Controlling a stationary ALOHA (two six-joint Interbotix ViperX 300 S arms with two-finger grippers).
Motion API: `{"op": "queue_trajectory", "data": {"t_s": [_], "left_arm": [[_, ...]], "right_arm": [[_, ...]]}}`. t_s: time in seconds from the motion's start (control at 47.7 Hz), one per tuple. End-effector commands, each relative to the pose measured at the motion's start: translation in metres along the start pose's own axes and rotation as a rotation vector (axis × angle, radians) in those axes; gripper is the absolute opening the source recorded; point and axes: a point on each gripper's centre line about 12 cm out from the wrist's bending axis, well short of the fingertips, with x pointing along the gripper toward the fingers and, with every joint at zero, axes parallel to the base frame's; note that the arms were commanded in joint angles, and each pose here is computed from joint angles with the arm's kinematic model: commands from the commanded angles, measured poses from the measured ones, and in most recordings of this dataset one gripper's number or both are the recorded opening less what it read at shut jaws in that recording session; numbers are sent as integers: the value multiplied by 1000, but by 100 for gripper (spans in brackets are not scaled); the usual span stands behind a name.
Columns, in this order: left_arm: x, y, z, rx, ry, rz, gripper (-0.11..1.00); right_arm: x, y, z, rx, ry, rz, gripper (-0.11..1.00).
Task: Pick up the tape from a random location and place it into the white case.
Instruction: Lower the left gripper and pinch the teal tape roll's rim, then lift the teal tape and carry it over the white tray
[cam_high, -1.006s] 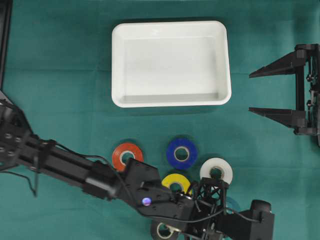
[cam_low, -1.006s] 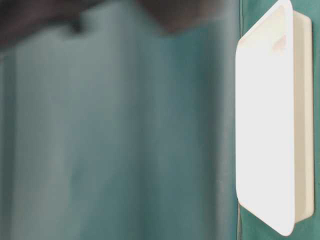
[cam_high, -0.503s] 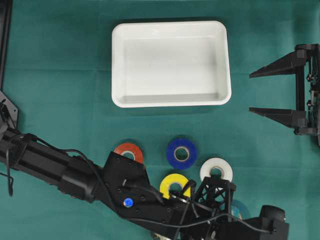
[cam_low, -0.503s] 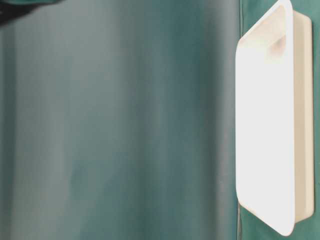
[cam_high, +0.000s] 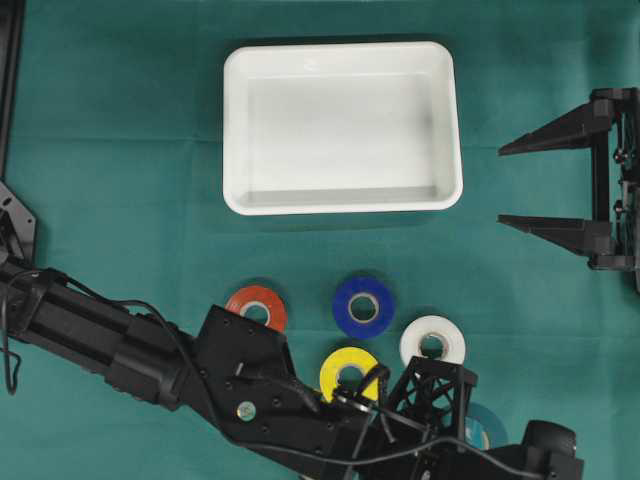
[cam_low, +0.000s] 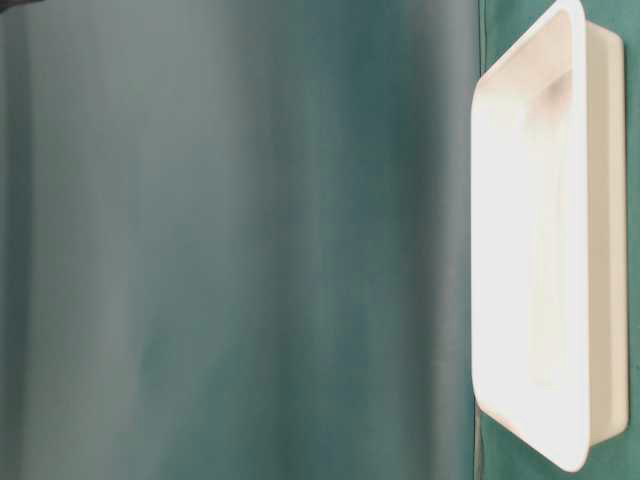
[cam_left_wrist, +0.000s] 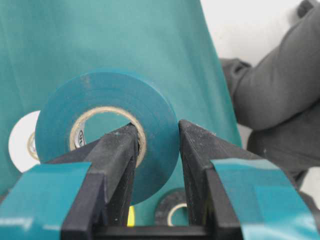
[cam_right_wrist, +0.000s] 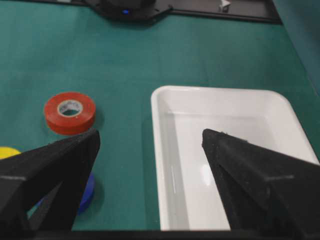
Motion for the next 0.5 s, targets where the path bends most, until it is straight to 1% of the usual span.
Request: {"op": "queue_trajectory", "data": {"t_s": [0.0, 0.314, 0.482], "left_arm": [[-34, -1, 16, 2, -77, -6, 21], [-34, 0, 13, 1, -60, -3, 21], [-38, 1, 4, 3, -28, 0, 21]], "right_arm": [[1, 0, 7, 2, -20, -1, 93], [0, 0, 7, 2, -15, 1, 93], [0, 0, 6, 2, -6, 0, 93]]}}
